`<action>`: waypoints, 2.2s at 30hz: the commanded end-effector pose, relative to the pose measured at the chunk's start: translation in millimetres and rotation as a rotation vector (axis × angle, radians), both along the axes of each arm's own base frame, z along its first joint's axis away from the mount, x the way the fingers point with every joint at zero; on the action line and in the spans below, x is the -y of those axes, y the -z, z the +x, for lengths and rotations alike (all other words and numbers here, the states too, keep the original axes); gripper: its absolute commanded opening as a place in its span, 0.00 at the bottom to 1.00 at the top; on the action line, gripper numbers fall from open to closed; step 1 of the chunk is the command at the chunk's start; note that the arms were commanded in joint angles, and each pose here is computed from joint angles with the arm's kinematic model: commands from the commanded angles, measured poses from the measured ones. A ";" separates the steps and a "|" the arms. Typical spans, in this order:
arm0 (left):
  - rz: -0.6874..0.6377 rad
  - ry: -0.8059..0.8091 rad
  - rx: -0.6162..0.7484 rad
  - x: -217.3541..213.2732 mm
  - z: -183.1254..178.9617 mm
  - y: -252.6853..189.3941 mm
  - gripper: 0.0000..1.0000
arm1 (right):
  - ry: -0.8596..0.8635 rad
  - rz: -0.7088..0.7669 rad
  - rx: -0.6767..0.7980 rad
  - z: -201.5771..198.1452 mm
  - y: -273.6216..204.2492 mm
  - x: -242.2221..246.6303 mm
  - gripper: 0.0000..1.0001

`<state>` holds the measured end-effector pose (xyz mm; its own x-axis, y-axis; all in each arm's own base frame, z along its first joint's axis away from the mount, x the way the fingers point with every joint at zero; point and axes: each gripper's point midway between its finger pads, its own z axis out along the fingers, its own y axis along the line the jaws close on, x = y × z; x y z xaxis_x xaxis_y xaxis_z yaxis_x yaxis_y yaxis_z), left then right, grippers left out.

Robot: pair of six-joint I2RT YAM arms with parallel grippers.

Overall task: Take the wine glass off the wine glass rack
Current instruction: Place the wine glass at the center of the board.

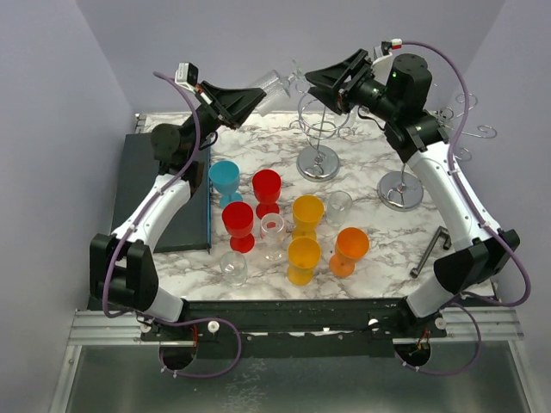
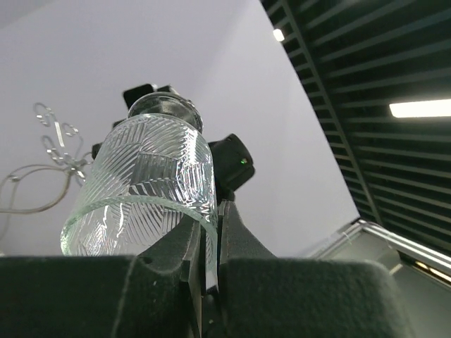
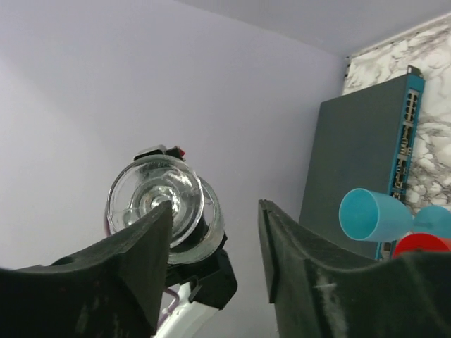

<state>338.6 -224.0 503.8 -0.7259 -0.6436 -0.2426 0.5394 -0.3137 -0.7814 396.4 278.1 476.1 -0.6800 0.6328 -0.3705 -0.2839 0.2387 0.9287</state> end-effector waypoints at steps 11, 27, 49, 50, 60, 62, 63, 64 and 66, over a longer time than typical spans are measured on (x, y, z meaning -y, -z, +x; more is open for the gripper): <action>0.742 -0.554 -0.169 -46.4 75.4 41.3 0.00 | 0.237 -0.272 0.087 -17.4 6.9 52.6 0.76; 1.314 -0.674 -0.289 -96.0 147.2 127.6 0.00 | 0.219 -0.501 0.110 -26.6 39.5 67.5 0.89; 1.618 -0.410 -0.491 -86.7 192.1 297.5 0.00 | 0.226 -0.635 0.015 -12.7 85.4 75.1 1.00; 1.628 -0.401 -0.498 -86.1 192.6 303.9 0.00 | 0.226 -0.640 0.011 -11.9 87.2 75.2 1.00; 1.713 -0.358 -0.549 -91.6 195.1 344.3 0.00 | 0.234 -0.662 -0.001 -5.9 91.0 75.8 1.00; 1.732 -0.351 -0.556 -93.1 194.7 350.0 0.00 | 0.230 -0.664 -0.006 -5.0 92.4 75.0 1.00; 1.737 -0.345 -0.561 -93.3 194.5 353.2 0.00 | 0.228 -0.665 -0.010 -4.0 93.9 74.8 1.00; 1.741 -0.340 -0.561 -92.3 194.1 355.2 0.00 | 0.230 -0.666 -0.012 -3.2 94.4 74.7 1.00; 1.748 -0.338 -0.564 -93.2 194.4 358.1 0.00 | 0.229 -0.667 -0.014 -2.2 95.5 73.9 1.00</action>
